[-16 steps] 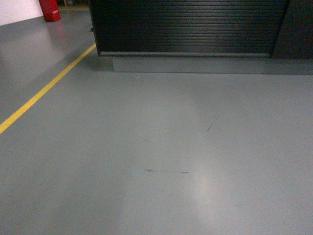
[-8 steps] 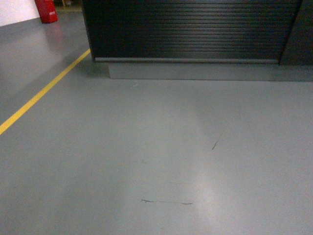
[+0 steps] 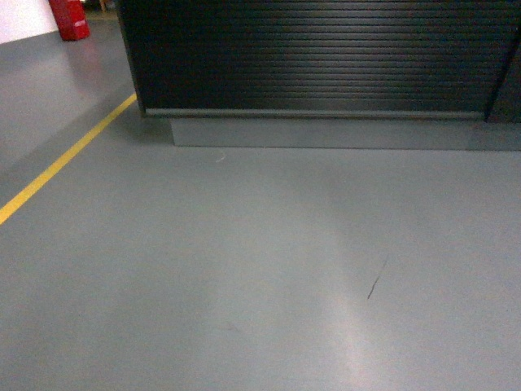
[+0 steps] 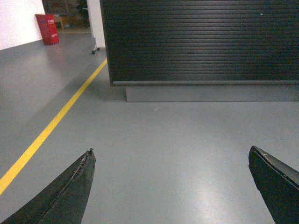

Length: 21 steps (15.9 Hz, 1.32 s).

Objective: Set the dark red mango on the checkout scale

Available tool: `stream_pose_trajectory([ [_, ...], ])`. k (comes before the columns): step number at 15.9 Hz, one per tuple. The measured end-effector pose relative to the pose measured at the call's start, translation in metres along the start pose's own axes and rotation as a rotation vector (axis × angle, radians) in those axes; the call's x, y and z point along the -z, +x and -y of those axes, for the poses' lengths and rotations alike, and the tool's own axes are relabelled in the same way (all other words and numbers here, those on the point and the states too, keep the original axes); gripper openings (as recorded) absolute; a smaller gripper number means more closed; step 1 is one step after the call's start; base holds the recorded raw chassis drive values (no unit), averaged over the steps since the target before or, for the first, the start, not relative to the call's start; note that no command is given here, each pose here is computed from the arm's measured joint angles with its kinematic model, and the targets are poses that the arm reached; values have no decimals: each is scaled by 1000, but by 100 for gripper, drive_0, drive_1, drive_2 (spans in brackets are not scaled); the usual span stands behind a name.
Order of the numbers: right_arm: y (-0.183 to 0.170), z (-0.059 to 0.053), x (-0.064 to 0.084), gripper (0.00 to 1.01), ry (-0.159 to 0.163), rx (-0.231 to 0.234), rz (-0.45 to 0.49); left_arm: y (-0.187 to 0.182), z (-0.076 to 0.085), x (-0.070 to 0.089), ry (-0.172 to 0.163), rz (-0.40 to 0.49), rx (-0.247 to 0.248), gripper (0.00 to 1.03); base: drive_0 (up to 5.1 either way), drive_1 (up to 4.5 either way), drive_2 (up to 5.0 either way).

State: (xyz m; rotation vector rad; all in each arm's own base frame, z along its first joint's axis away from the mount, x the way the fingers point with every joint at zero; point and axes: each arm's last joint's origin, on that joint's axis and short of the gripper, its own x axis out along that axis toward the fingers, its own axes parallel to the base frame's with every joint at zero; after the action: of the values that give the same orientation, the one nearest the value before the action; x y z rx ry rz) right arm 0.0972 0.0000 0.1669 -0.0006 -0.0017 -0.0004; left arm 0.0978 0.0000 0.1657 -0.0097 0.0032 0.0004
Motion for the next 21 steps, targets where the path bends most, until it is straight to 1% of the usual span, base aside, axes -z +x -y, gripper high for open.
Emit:
stream_pose_trajectory([
  [21, 0, 0, 0, 98, 0, 0, 2, 0, 0, 0, 0, -2, 0, 98, -6, 426, -438],
])
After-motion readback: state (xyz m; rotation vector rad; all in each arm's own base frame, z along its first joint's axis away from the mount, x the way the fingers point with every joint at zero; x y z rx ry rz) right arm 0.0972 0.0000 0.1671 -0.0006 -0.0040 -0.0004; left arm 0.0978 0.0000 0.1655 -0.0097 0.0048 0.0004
